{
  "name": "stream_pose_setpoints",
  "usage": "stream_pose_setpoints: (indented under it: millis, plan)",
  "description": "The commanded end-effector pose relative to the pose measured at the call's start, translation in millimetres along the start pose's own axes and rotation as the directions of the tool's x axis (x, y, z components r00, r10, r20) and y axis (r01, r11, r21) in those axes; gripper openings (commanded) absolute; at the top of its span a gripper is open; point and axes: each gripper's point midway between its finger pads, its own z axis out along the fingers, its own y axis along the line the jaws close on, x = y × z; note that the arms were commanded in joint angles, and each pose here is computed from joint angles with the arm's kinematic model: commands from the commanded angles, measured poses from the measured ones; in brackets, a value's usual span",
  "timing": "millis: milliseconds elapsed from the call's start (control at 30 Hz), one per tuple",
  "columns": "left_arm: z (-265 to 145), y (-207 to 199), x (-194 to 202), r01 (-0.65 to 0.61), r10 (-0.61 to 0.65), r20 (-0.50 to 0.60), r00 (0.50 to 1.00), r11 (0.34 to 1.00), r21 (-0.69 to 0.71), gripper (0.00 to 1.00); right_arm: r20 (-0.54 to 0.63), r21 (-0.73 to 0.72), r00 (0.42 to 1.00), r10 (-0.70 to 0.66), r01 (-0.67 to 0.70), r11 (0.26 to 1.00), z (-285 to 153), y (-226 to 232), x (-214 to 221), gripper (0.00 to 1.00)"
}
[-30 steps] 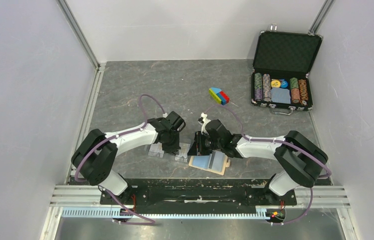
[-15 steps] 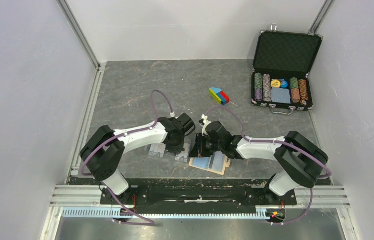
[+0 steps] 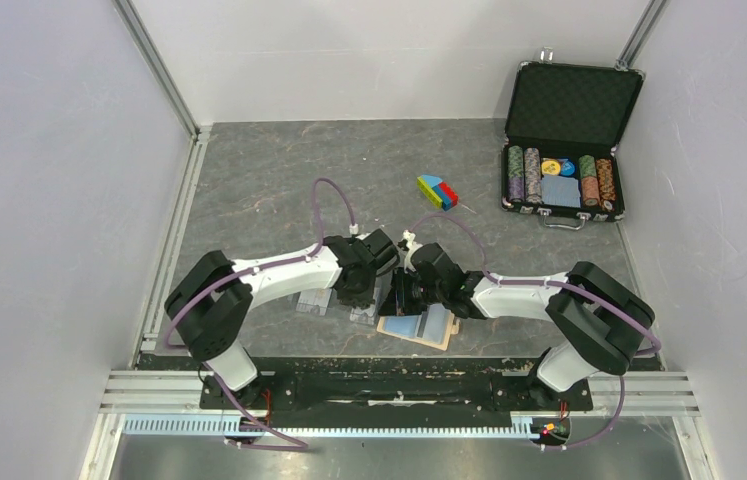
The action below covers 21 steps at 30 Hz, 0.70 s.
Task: Put the credit cards into the card holder
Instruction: Pick up the credit card from the storage box.
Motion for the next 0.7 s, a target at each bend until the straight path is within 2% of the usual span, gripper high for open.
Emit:
stream_pose_setpoints:
  millis: [0, 100, 433, 500, 600, 667]
  plan:
    - [-20.0, -2.9, -16.9, 0.019, -0.024, 0.093, 0.995, 0.999, 0.047, 0.34, 0.024, -0.017, 0.999, -0.023, 0.023, 1.0, 0.3, 4.2, -3.6, 0.19]
    - [-21.1, 3.8, -17.8, 0.042, -0.048, 0.096, 0.994, 0.998, 0.056, 0.37, 0.026, -0.02, 0.999, -0.024, 0.025, 1.0, -0.3, 5.0, -3.8, 0.19]
    - [5.3, 5.0, -4.1, 0.076, -0.077, -0.003, 0.997, 0.989, 0.128, 0.34, 0.019, -0.021, 1.0, -0.023, 0.023, 1.0, 0.8, 3.9, -2.0, 0.19]
    - [9.8, 2.5, -2.0, 0.079, -0.077, -0.017, 0.997, 0.988, 0.134, 0.31, 0.02, -0.021, 1.0, -0.024, 0.024, 0.999, 0.6, 3.6, -1.9, 0.19]
    - [12.6, -2.2, -1.8, 0.087, -0.085, -0.024, 0.996, 0.985, 0.149, 0.18, 0.016, -0.018, 1.0, -0.022, 0.023, 1.0, 1.0, 2.0, -0.4, 0.19]
    - [10.1, -3.6, -4.1, 0.087, -0.086, -0.015, 0.996, 0.984, 0.156, 0.14, 0.015, -0.021, 1.0, -0.024, 0.024, 0.999, 1.2, 3.0, -0.4, 0.19]
